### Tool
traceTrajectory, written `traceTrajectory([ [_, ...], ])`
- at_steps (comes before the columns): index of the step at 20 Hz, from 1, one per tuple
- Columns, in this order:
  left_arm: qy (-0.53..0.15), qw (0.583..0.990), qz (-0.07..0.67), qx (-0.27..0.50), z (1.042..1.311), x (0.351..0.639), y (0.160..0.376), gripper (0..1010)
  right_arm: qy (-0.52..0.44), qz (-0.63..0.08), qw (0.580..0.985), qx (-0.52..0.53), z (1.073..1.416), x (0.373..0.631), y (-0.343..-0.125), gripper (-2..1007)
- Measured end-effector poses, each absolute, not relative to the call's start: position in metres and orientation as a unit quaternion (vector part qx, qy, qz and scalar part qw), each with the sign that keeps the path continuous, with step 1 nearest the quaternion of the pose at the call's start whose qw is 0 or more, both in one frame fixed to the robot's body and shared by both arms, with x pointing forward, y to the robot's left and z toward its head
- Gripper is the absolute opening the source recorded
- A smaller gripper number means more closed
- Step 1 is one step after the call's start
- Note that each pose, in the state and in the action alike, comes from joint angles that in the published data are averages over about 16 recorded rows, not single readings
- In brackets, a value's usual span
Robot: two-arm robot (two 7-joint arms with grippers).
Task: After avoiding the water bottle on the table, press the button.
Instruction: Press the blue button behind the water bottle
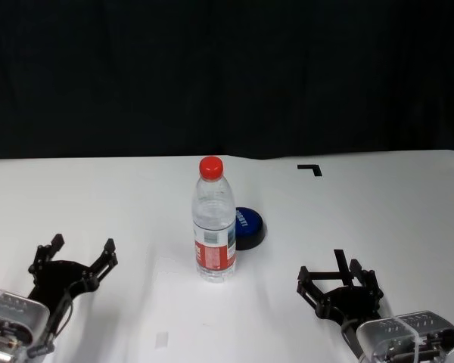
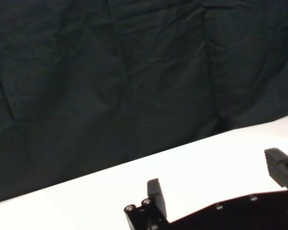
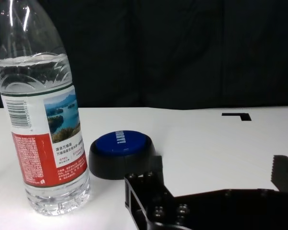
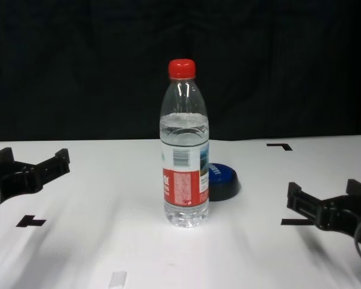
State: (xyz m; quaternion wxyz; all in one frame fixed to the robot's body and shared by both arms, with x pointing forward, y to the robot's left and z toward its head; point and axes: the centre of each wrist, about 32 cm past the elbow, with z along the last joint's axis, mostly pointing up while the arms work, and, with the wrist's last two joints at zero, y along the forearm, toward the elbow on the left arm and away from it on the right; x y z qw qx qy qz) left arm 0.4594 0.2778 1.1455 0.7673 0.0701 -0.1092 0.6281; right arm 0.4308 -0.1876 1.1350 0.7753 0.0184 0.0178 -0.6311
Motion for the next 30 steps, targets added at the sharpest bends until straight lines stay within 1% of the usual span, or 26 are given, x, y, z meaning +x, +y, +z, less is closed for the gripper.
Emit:
traceTrajectory([
  [9,-0.121,0.776,0.615,0.073,1.15,0.47,0.28,1009,0.018,-0.631,0.775,0.018,1.135,0.431,-0.188,1002],
  [30,-0.163,0.796,0.578,0.082,1.166,0.509,0.289,1009,0.018,-0.631,0.775,0.018,1.135,0.431,-0.188,1002],
])
